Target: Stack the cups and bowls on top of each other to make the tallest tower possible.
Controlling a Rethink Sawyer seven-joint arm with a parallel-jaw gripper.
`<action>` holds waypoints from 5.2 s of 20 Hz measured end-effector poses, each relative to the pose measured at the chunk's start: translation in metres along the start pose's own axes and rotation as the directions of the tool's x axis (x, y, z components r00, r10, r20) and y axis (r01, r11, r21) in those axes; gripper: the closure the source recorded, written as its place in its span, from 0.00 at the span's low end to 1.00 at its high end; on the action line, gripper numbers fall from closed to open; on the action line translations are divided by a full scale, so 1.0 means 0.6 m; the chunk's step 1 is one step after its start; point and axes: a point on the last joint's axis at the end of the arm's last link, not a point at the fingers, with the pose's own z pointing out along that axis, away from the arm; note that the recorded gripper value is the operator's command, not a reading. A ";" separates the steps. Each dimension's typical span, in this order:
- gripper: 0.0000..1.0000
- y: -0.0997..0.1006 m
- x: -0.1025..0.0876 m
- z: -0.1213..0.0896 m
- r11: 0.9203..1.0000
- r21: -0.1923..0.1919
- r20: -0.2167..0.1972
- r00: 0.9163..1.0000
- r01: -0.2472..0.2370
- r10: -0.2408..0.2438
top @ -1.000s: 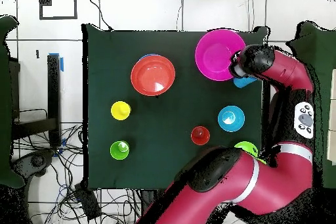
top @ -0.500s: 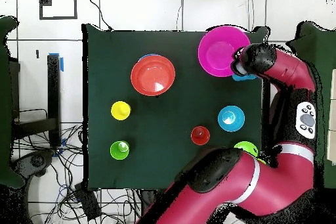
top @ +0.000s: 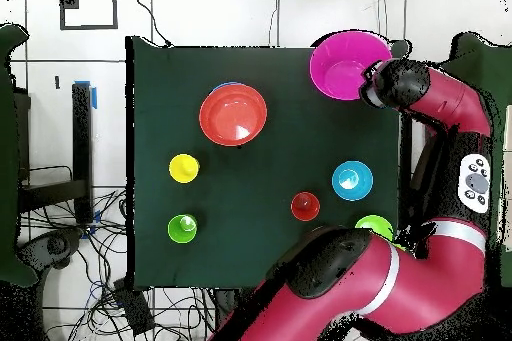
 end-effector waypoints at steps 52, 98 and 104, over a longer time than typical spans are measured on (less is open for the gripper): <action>1.00 0.021 0.129 -0.212 0.960 0.235 -0.175 0.978 0.150 -0.110; 1.00 0.048 0.249 -0.263 0.947 0.283 -0.196 0.976 0.151 -0.097; 1.00 0.020 0.223 -0.270 0.950 0.291 -0.186 0.981 0.116 -0.063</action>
